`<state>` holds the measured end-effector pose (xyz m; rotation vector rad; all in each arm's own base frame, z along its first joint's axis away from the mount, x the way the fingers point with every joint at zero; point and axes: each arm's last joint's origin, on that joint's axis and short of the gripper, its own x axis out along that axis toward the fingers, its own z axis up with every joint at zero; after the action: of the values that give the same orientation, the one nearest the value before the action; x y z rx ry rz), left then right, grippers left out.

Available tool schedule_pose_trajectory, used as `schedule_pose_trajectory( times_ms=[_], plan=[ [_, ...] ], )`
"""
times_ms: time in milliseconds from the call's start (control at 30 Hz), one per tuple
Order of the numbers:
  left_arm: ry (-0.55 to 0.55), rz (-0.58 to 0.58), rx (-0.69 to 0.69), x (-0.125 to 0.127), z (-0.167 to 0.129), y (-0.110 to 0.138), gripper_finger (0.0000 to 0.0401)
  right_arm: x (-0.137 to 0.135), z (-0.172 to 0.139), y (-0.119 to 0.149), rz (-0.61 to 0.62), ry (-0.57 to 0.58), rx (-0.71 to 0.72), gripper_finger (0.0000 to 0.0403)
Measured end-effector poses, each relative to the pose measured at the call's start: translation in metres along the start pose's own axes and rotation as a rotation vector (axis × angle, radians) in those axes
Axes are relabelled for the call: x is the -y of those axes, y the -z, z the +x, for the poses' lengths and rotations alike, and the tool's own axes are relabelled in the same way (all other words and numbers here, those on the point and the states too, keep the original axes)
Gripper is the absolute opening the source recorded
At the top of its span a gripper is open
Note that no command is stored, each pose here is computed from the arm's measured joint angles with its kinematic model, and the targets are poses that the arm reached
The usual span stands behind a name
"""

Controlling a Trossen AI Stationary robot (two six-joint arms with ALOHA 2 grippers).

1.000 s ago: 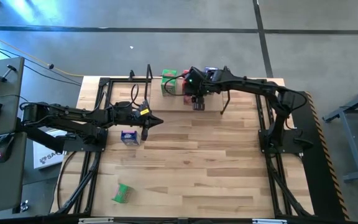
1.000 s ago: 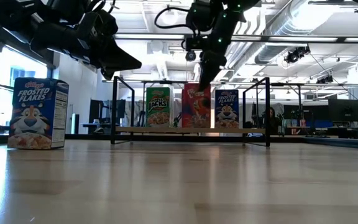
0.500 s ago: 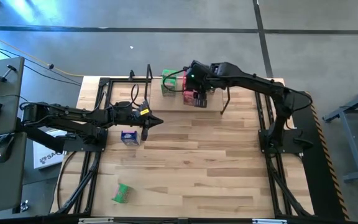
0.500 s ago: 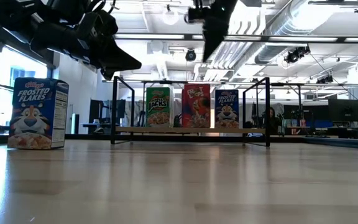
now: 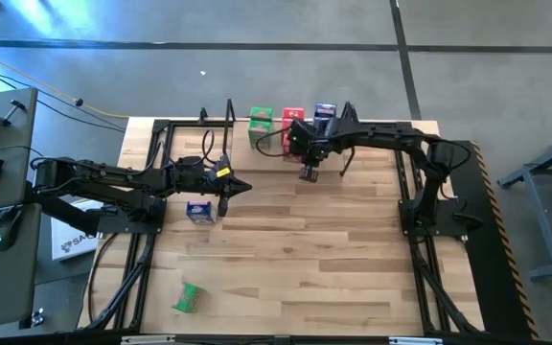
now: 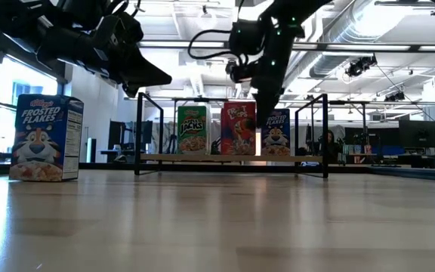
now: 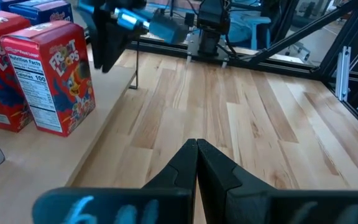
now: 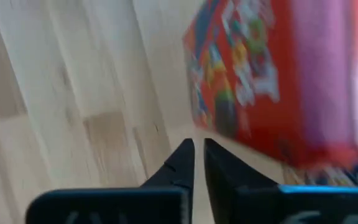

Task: Stack cereal on shelf
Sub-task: Put the red cereal box on the shelf aligned with the other red cereal boxes

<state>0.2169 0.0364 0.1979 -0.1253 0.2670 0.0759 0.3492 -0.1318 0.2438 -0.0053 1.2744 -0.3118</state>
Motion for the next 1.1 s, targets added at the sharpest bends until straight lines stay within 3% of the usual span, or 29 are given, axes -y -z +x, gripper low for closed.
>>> schedule_pose_trajectory(
  times_ms=[100,433,700,833,1100],
  plan=[
    [0.000,0.000,0.000,0.000,0.000,0.000,0.0003,0.001,0.009,0.000,0.031,0.004,0.044,0.0003],
    [0.000,-0.012,-0.001,0.000,0.000,0.000,0.0003,0.007,0.017,-0.006,0.070,0.025,0.157,0.0007],
    [-0.001,-0.019,-0.003,0.000,0.000,0.000,0.0003,0.004,-0.005,-0.001,0.037,0.019,0.115,0.0007],
    [-0.001,-0.019,-0.009,0.000,0.000,0.001,0.0003,0.007,-0.001,0.007,0.061,0.099,0.036,0.0007],
    [-0.001,-0.020,-0.011,0.000,0.000,0.001,0.0003,0.010,0.012,0.007,0.092,0.127,0.100,0.0007]
  ],
)
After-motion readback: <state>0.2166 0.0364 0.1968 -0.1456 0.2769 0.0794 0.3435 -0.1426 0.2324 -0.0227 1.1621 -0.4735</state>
